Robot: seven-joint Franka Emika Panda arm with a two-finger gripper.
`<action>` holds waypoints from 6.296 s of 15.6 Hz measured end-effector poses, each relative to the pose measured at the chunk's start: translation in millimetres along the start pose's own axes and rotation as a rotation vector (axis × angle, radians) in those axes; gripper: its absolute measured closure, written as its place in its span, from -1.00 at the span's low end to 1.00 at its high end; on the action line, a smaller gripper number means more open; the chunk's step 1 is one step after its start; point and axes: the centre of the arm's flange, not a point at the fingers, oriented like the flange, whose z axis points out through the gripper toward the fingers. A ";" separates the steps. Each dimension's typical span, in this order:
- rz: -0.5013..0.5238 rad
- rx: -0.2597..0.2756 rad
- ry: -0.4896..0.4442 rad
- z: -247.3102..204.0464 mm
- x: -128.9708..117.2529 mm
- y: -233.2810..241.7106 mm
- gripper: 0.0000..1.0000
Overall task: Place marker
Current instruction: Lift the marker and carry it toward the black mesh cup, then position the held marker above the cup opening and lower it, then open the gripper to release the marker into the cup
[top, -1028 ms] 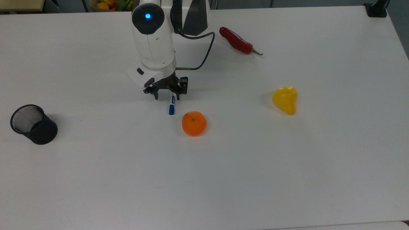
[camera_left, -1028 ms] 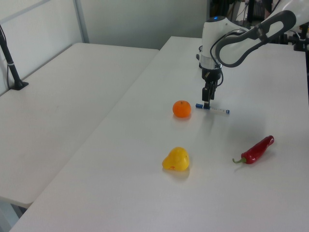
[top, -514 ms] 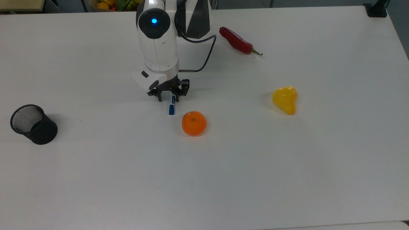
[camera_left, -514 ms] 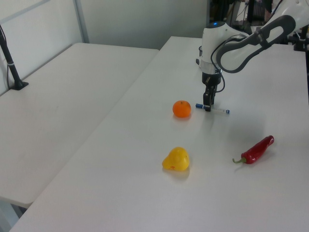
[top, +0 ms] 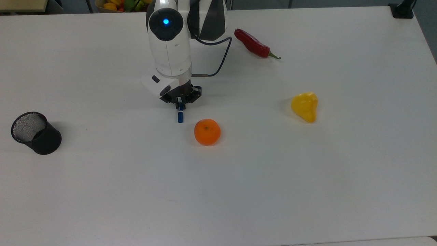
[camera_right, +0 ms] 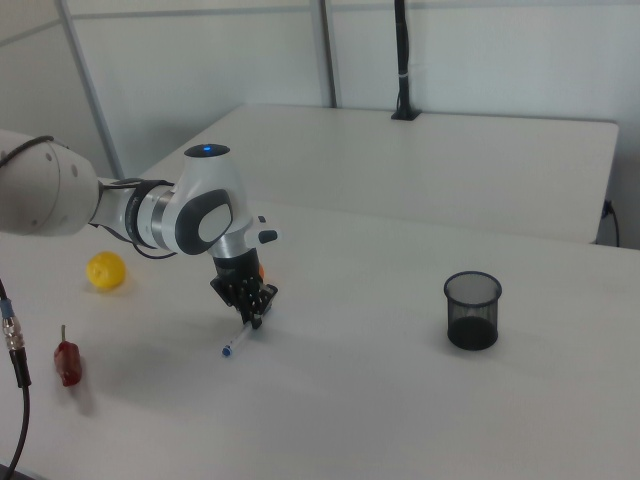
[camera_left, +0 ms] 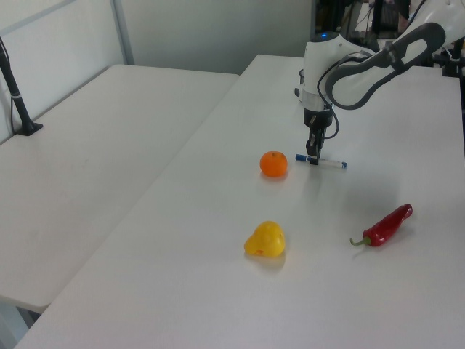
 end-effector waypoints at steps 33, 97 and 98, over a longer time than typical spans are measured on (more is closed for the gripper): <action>0.216 0.022 0.285 -294.0 -42.6 107.3 0.67; 0.482 -0.369 1.080 -140.3 -9.9 330.6 -1.00; 0.495 -0.353 1.052 -154.5 -12.1 332.0 -1.00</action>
